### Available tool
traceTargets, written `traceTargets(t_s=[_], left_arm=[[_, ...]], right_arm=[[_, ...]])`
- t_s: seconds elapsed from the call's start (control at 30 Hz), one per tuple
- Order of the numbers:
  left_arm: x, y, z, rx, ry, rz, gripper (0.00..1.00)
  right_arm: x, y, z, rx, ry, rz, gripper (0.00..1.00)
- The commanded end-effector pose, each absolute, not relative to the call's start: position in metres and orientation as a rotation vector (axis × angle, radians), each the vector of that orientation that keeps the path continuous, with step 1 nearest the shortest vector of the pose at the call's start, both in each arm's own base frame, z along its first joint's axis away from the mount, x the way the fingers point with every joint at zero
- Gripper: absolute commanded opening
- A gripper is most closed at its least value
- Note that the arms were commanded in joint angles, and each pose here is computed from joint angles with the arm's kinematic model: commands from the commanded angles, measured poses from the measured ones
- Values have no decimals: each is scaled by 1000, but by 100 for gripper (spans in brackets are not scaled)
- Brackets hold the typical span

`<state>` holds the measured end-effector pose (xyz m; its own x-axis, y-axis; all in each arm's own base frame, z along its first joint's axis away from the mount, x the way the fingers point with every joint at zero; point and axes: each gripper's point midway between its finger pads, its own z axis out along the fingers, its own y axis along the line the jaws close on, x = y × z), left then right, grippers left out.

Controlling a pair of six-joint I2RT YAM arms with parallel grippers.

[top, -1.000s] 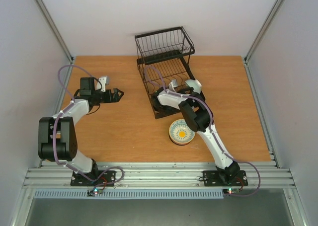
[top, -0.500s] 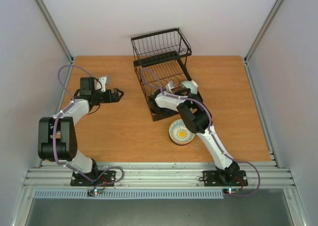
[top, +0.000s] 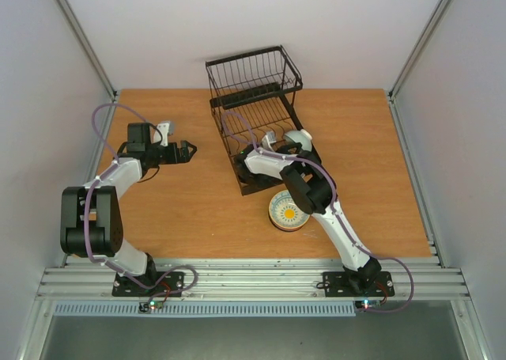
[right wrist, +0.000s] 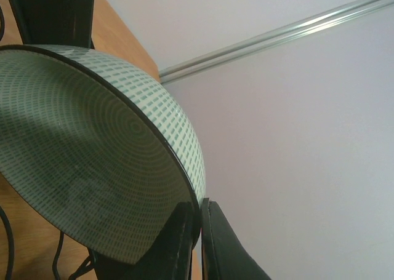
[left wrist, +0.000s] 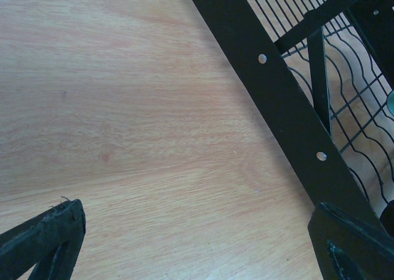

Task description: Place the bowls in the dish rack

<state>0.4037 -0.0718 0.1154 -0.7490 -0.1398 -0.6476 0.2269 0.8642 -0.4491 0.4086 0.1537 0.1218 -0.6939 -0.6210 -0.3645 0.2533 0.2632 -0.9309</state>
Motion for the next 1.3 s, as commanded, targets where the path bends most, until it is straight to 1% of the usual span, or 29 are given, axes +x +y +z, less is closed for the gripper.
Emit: traceTargets(t_s=[0.0, 0.17, 0.37, 0.47, 0.57, 0.67, 0.7, 0.73, 0.77, 0.8, 0.83, 0.9, 1.0, 1.27], left_arm=[[412, -72, 123, 73, 2306, -673, 99], [413, -71, 122, 69, 2307, -664, 99], [415, -65, 127, 75, 2314, -608, 99], [418, -60, 129, 77, 2314, -559, 99], [421, -58, 129, 88, 2308, -538, 99], [426, -59, 130, 92, 2303, -545, 99], [428, -59, 131, 90, 2301, -549, 99], [430, -59, 133, 89, 2297, -553, 99], [432, -60, 135, 88, 2292, -560, 99], [434, -60, 136, 86, 2290, -567, 99], [436, -61, 137, 83, 2288, -575, 99], [437, -63, 139, 82, 2284, -581, 99], [435, -66, 136, 86, 2290, -590, 99], [434, -65, 141, 95, 2279, -568, 99]], right_arm=[[371, 152, 104, -463, 1950, -1634, 5], [373, 156, 109, -459, 1947, -1619, 1], [369, 154, 118, -449, 1969, -1612, 1], [367, 153, 116, -439, 1988, -1613, 2], [366, 153, 107, -448, 1997, -1627, 6], [366, 155, 100, -462, 1992, -1636, 12], [365, 156, 99, -464, 1990, -1635, 18], [364, 157, 100, -456, 1990, -1628, 32], [362, 158, 102, -452, 1986, -1617, 43], [361, 160, 104, -445, 1982, -1605, 52], [359, 162, 108, -437, 1979, -1591, 57], [356, 165, 116, -417, 1976, -1557, 61], [352, 171, 129, -412, 1969, -1518, 64], [345, 177, 170, -407, 1944, -1438, 67]])
